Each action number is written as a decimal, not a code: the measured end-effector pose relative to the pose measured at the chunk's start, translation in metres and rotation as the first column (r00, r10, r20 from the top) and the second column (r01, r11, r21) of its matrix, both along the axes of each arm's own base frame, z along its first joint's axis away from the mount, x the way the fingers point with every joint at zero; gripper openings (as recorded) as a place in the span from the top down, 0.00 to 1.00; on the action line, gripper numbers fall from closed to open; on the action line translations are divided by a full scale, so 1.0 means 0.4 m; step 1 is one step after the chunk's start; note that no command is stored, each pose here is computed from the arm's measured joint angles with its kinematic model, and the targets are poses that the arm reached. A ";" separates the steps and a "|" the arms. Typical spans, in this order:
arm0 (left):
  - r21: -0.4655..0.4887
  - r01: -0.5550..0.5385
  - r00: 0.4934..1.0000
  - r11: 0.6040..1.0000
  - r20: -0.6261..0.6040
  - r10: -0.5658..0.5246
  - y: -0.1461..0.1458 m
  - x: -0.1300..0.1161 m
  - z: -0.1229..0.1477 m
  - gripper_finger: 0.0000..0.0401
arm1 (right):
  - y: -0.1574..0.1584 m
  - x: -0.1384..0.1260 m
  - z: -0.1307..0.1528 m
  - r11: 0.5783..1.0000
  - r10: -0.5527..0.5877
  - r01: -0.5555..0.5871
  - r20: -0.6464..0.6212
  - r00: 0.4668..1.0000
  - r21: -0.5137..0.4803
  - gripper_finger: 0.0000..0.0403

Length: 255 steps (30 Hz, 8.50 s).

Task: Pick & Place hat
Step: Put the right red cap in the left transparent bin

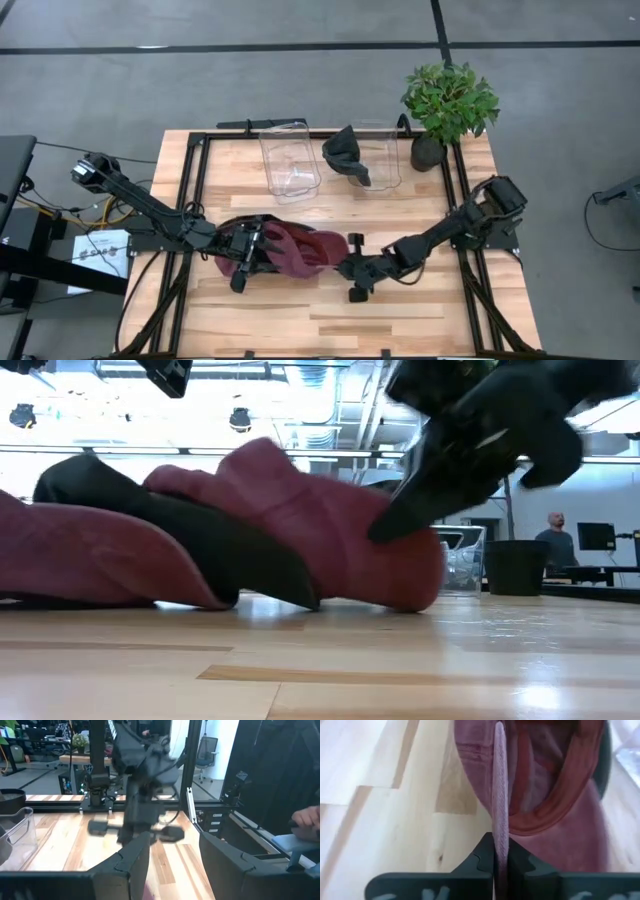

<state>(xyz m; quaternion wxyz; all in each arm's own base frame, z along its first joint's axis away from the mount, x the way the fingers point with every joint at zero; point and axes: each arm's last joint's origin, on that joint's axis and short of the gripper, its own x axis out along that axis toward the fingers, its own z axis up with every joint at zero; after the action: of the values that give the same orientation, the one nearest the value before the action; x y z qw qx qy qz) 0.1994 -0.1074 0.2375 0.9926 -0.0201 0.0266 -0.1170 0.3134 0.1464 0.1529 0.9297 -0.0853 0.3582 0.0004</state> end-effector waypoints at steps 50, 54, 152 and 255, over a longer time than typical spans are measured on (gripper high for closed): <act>0.539 -0.695 0.689 0.476 0.311 0.654 0.134 0.021 0.063 0.63 | 0.114 -0.166 0.158 0.970 -0.078 0.132 0.253 0.964 -0.204 1.00; 0.504 -0.682 0.717 0.531 0.317 0.620 0.152 0.033 0.061 0.65 | 0.118 -0.162 0.165 0.970 -0.055 0.116 0.271 0.961 -0.213 1.00; 0.407 -0.230 0.972 0.884 0.136 0.190 0.095 0.060 0.066 0.67 | 0.184 -0.277 0.206 0.916 -0.075 0.233 0.431 0.899 -0.327 1.00; 0.786 0.069 0.944 0.615 0.149 -0.295 0.038 0.097 -0.007 0.96 | 0.123 -0.170 0.192 0.984 0.006 0.054 0.336 0.942 -0.170 0.75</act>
<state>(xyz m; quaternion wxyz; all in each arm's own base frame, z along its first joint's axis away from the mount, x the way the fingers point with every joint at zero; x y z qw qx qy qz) 0.2384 -0.0920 0.2349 0.8822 0.4239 -0.0563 -0.1969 0.2453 0.1955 0.2297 0.9657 -0.1620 0.1946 -0.0572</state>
